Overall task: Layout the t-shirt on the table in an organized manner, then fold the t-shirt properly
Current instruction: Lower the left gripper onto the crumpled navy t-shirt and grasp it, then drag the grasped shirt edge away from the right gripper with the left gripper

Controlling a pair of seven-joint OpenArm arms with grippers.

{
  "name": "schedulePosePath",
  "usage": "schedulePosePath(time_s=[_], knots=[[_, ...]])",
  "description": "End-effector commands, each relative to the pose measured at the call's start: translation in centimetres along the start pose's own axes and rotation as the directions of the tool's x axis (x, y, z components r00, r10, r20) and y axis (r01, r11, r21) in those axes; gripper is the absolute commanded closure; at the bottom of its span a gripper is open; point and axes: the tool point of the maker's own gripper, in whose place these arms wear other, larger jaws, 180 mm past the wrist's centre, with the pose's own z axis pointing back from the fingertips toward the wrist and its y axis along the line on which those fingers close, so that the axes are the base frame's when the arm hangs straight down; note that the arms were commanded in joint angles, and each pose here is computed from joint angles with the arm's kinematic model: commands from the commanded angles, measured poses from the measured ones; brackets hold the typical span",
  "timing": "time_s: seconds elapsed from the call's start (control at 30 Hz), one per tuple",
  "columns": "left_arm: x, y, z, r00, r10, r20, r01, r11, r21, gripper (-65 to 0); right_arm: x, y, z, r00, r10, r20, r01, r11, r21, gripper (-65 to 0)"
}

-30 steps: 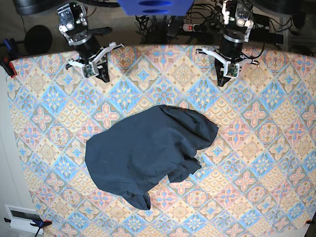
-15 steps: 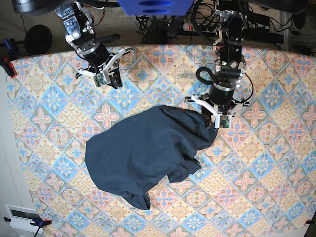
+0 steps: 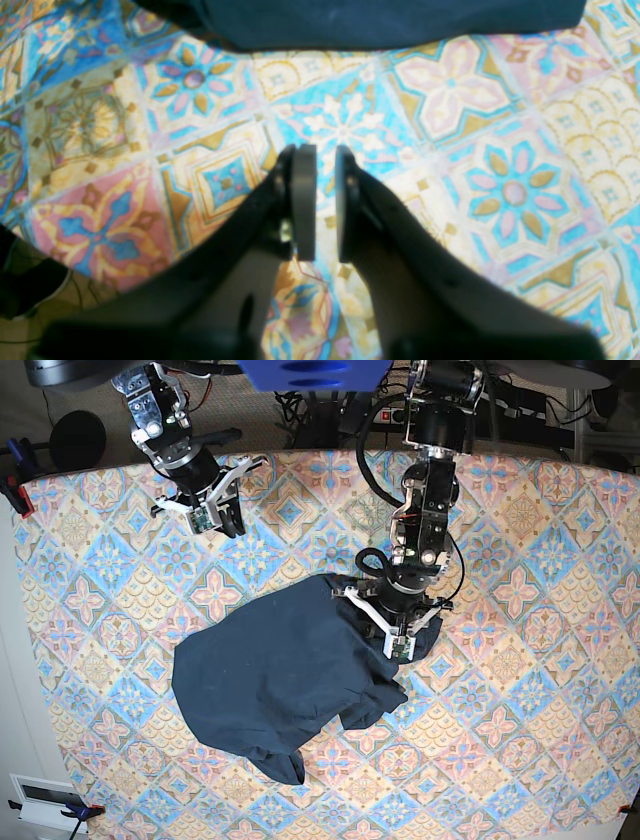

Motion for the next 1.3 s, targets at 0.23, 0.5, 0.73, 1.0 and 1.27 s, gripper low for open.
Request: schedulePosePath(time_s=[0.23,0.5,0.73,1.0,1.27], knots=[[2.1,-1.2,-1.8,0.996,0.083,0.018,-0.082,0.994,-0.067,-29.3,1.1,-0.2,0.3,0.999,0.006,0.043,-0.006,1.0,-0.004,-6.4],[-0.4,-2.0,-4.1,0.988,0.125,-0.094,-0.134,0.986,-0.095,-28.0,1.2,-0.3,0.2,0.999,0.007,0.044,-0.007,1.0,-0.005,-6.4],[1.9,-2.3,-2.0,1.0,0.002,0.005,-0.001,0.978,-0.209,0.0,1.3,-0.6,0.2,0.999,0.008,0.046,-0.008,1.0,-0.014,-6.4],[2.7,2.9,7.1,0.978,-0.125,0.167,0.143,0.984,-0.103,0.0,1.9,-1.9,0.2,0.998,0.018,0.06,-0.015,0.999,-0.045,-6.4],[3.6,15.4,14.0,0.961,0.069,0.269,-0.106,0.987,0.124,0.0,2.2,-1.8,0.0,0.997,0.021,0.068,-0.018,0.999,-0.041,-6.4]])
